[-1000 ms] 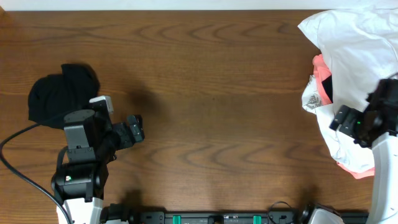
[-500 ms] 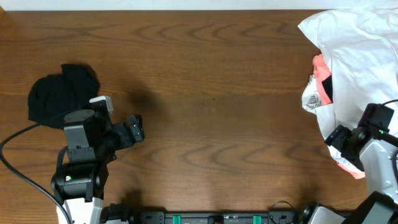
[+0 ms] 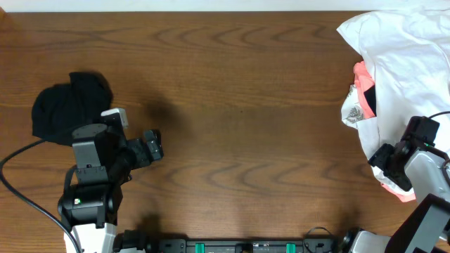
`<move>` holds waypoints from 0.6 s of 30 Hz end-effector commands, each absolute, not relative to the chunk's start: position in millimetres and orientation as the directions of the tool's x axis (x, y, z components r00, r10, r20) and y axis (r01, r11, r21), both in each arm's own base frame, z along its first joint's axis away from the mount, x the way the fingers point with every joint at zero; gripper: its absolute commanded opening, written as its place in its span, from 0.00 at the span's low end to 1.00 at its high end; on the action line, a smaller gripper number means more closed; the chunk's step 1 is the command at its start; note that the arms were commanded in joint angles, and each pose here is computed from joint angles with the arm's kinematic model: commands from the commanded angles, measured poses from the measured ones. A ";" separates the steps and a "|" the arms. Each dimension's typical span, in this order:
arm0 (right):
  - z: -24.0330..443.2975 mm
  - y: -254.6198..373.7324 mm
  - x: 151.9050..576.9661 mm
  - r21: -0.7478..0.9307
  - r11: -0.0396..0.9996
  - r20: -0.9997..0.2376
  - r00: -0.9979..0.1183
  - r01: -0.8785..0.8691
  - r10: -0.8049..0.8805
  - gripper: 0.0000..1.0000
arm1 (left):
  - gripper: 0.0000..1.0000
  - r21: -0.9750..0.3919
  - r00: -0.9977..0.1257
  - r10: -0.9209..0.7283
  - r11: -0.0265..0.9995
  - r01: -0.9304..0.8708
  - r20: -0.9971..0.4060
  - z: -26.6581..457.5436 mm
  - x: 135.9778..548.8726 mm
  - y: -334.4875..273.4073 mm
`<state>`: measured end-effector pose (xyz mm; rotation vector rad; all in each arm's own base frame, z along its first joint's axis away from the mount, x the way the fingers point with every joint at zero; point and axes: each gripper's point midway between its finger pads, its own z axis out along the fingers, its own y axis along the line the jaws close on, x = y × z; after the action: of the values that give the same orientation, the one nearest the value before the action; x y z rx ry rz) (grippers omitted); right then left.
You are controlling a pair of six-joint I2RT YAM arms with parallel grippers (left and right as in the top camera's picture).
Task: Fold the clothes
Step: 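Reach the right gripper into the clothes pile and grasp the white T-shirt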
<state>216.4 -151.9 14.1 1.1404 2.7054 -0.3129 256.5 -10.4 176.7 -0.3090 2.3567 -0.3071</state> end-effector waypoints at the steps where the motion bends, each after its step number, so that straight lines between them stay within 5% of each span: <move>1: 11.3 -155.6 213.0 -0.136 0.662 -0.258 -0.671 0.737 0.695 0.63 | 0.98 -0.304 -0.692 -0.297 0.946 -0.116 -0.658 187.8 259.3 -11.5; 7: 11.4 -155.9 213.5 -0.135 0.662 -0.260 -0.671 0.738 0.695 0.54 | 0.98 -0.304 -0.692 -0.297 0.945 -0.116 -0.658 187.9 259.3 -11.5; 18: 7.8 -157.9 214.4 -0.135 0.658 -0.280 -0.666 0.741 0.692 0.57 | 0.98 -0.304 -0.692 -0.297 0.945 -0.116 -0.658 187.9 259.3 -11.5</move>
<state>221.3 -155.8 12.9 1.1474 2.6699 -0.3228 256.6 -10.4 176.9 -0.3089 2.3563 -0.3071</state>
